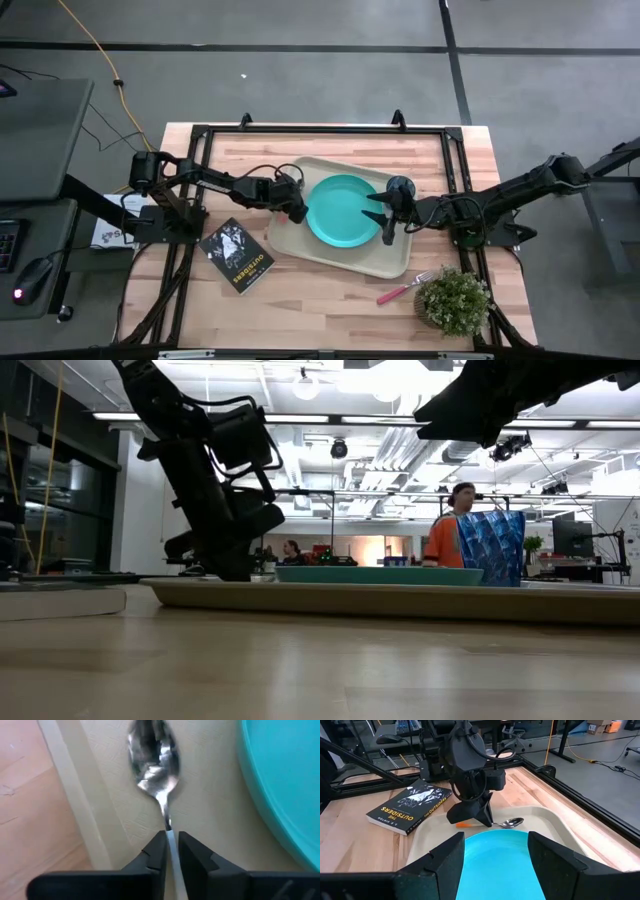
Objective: Pick and place plate/cup/fork/spoon on tray
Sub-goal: Put the orange spoon on the gray serving tray, then put the pink fork on the gray serving tray to the right of the orange spoon
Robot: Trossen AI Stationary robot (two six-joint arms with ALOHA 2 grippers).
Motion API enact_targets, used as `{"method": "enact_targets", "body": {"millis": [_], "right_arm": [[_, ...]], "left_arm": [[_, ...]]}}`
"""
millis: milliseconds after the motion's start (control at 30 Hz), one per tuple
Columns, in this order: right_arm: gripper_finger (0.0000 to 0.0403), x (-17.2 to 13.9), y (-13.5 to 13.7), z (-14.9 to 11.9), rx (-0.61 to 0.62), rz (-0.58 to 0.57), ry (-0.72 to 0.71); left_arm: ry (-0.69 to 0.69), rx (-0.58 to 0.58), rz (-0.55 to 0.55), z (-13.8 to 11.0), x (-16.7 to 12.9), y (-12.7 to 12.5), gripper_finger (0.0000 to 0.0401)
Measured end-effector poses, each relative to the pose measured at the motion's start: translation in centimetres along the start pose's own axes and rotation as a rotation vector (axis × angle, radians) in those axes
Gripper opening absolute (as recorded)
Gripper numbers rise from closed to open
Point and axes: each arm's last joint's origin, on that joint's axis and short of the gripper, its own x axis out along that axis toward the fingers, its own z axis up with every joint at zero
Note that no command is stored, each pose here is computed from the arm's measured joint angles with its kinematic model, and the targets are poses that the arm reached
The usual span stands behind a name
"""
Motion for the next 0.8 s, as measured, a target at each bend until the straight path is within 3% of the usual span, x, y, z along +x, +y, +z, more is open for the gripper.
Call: {"method": "enact_targets", "body": {"millis": [467, 800], "right_arm": [[0.0211, 0.0, 0.0, 0.0, 0.000, 0.000, 0.000], [0.0211, 0.0, 0.0, 0.0, 0.000, -0.003, -0.001]], "left_arm": [[-0.028, 0.065, -0.007, 0.8, -0.8, 0.4, 0.0096], [-0.206, 0.059, -0.049, 3.5, -6.2, 1.9, 0.0097]]}}
